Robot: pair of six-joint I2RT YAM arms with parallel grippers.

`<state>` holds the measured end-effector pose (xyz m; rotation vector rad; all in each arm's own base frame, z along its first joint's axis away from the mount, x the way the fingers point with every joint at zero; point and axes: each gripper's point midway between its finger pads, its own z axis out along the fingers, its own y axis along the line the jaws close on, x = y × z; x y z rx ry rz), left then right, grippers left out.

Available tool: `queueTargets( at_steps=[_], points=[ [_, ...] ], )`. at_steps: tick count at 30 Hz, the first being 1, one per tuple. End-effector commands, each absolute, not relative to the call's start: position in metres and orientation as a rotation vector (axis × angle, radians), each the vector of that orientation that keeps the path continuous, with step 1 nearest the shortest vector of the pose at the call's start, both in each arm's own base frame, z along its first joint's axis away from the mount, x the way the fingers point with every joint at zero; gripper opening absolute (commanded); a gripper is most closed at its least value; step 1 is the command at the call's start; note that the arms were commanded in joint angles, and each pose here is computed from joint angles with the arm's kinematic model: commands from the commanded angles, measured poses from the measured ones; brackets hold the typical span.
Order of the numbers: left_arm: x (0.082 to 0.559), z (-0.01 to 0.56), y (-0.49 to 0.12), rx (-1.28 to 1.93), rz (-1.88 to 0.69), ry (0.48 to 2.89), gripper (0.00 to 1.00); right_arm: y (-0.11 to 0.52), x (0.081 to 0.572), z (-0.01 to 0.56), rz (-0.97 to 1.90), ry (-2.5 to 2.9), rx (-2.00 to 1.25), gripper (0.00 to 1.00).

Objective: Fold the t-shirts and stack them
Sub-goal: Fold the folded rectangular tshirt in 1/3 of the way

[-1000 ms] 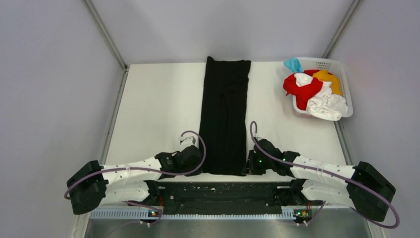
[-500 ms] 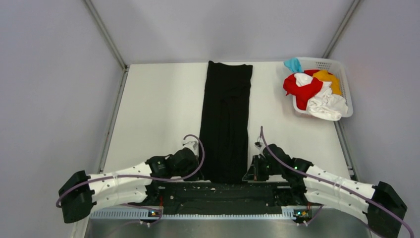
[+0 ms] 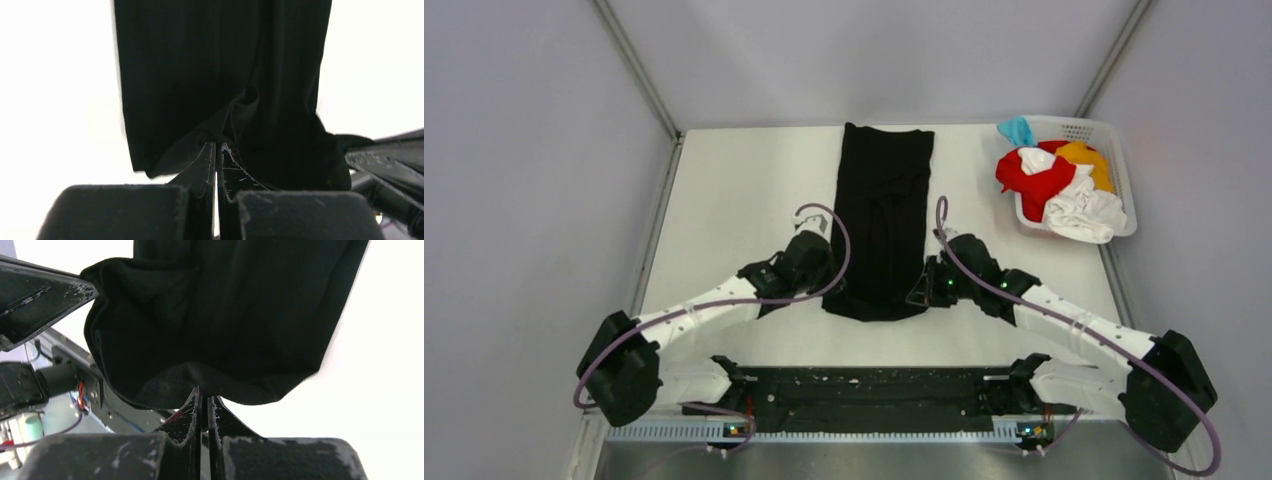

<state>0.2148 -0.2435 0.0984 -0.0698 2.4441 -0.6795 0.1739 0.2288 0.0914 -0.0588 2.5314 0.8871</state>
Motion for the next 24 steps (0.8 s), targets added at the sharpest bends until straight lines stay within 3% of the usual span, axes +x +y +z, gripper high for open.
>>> queueTargets(
  at_steps=[1,10,24],
  points=[
    [0.277,0.137,-0.253,-0.044,-0.672,2.310,0.00,0.236,0.236,0.128,0.829,2.356,-0.117,0.00],
    [0.365,0.155,-0.240,-0.055,-0.558,2.282,0.00,0.215,0.338,0.143,0.703,2.275,0.045,0.00],
    [0.460,0.136,-0.237,-0.033,-0.532,2.351,0.00,0.199,0.427,0.121,0.696,2.260,0.108,0.00]
  ],
)
